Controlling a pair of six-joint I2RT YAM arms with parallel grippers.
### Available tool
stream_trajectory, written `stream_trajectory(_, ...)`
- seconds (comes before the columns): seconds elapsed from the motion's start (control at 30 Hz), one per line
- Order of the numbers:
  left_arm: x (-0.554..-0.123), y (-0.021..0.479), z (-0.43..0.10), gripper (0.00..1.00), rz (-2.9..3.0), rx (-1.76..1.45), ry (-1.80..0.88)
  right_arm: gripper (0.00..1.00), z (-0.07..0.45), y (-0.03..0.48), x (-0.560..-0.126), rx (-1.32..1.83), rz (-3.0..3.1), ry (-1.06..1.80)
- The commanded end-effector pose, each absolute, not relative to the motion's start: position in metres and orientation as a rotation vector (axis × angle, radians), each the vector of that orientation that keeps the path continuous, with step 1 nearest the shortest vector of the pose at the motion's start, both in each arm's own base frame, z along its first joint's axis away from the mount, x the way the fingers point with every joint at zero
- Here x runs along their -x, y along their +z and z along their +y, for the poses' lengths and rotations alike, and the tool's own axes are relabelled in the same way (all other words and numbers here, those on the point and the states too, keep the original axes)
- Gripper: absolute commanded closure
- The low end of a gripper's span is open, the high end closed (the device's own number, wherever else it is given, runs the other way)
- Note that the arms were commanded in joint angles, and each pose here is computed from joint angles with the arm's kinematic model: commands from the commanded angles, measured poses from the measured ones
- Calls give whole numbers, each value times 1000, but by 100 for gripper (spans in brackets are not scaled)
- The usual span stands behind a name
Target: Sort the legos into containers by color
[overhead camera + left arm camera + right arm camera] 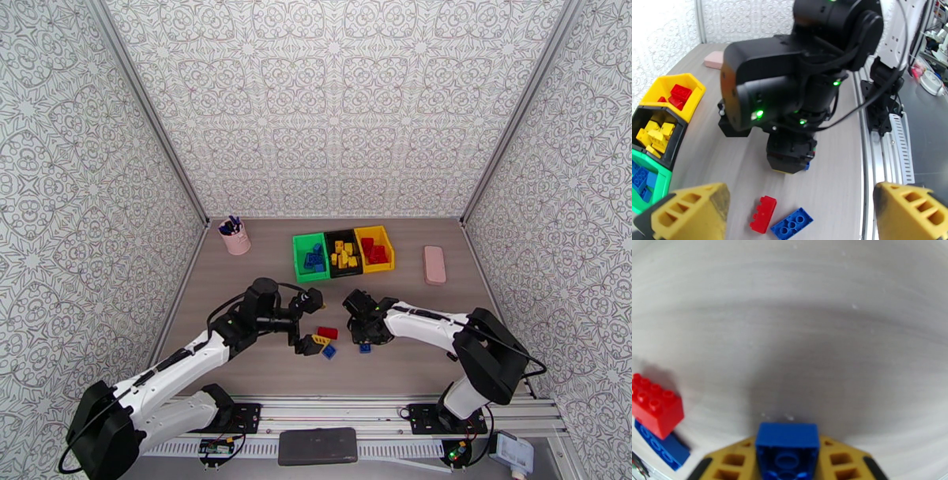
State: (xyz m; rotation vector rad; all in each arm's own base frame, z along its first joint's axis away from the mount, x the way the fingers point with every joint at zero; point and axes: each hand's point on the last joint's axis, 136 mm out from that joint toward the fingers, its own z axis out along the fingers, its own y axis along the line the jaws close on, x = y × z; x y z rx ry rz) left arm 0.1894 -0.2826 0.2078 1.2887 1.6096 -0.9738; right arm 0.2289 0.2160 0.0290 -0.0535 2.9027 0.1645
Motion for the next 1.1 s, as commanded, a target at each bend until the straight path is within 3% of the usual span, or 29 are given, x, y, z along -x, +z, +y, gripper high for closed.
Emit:
stream_trajectory(0.0, -193, 211, -277, 0, 1627, -1241, -921, 69, 233, 65, -259, 86, 2741, 236)
stream_trajectory(0.5, -202, 215, -245, 0, 1697, -964, -806, 69, 314, 163, -409, 263, 2318, 330)
stream_trajectory(0.8, -202, 209, -234, 0, 1713, -897, -767, 69, 352, 165, -491, 275, 2239, 352)
stream_trajectory(1.07, -204, 205, -234, 0, 1710, -891, -749, 68, 382, 137, -532, 297, 2231, 364)
